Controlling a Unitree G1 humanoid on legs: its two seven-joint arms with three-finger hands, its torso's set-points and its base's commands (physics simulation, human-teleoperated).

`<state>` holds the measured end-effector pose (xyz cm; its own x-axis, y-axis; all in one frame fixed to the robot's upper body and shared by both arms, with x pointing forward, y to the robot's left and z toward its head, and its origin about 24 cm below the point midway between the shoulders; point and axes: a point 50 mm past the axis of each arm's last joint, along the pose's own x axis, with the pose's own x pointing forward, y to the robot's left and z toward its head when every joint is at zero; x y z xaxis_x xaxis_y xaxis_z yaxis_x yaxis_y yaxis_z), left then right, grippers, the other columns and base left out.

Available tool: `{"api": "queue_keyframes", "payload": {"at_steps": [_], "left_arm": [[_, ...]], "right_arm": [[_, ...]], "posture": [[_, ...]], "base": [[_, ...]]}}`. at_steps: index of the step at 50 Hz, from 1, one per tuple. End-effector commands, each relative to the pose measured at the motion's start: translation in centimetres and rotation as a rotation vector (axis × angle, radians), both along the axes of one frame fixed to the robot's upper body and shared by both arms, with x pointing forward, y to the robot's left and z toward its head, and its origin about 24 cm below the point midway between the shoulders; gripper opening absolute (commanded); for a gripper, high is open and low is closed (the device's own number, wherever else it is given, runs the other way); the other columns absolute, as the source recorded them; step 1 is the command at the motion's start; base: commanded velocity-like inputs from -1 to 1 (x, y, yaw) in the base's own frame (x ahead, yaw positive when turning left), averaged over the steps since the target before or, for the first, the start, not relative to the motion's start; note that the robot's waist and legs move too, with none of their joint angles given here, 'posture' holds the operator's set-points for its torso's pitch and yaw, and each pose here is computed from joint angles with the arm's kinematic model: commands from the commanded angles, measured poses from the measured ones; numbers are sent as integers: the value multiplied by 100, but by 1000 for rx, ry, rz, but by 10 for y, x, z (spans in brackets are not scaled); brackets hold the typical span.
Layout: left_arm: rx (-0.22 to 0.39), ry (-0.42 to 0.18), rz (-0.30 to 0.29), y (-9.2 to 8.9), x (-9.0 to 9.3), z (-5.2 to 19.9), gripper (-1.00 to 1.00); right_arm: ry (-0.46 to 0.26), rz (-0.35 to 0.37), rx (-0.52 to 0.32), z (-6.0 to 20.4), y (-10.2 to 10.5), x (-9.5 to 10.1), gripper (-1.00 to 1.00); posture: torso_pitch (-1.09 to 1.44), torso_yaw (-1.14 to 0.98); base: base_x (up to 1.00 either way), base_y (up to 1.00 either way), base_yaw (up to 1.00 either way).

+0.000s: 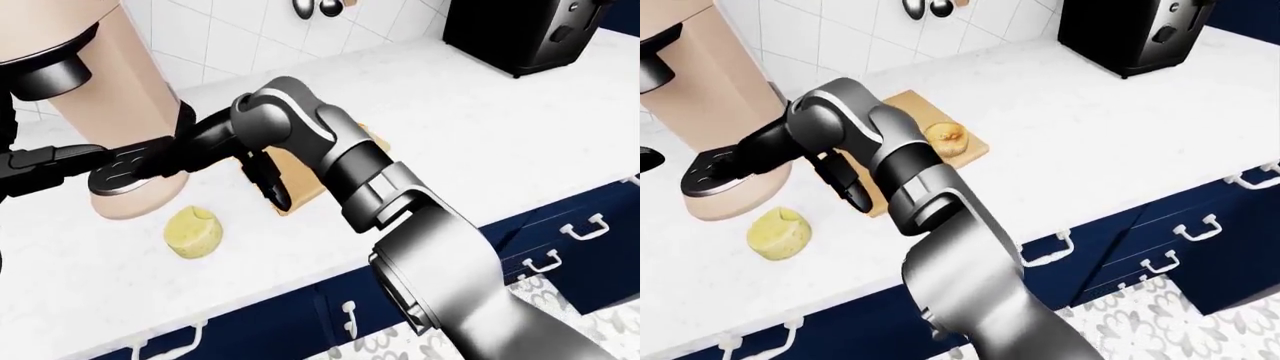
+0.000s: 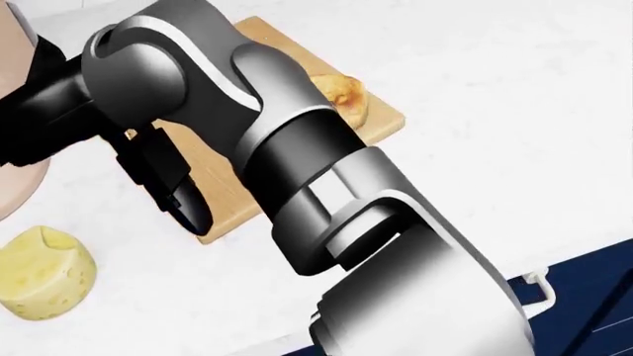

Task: Place the bread and cheese on the cutting board.

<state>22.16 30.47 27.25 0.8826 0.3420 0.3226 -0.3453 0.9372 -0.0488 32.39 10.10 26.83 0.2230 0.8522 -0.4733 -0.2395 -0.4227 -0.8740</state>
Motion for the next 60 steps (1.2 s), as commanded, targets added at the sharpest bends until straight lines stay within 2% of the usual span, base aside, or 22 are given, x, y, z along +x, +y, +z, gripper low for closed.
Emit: {"api": "queue_keyframes", "payload": {"at_steps": [1,13,28,48,60], "left_arm": [[39,-77,-1,-2,-6,15,100],[40,-76,-2,-2,-6,14,100],[39,-79,0,-1,-7,16,100],[34,-82,1,0,-7,15,100],[31,-84,3,1,-9,14,100]], "right_arm": [[-54,27,53,20,4,-6,100],[-48,49,52,14,14,-13,100],[-43,101,45,2,35,-30,100],[-32,71,53,-20,43,-30,100],[-20,95,57,-27,54,-40,100]], "posture": [[0,0],[0,0],[0,0],[0,0],[0,0]], "base": [[0,0,0],[0,0,0],[0,0,0],[0,0,0],[0,0,0]]}}
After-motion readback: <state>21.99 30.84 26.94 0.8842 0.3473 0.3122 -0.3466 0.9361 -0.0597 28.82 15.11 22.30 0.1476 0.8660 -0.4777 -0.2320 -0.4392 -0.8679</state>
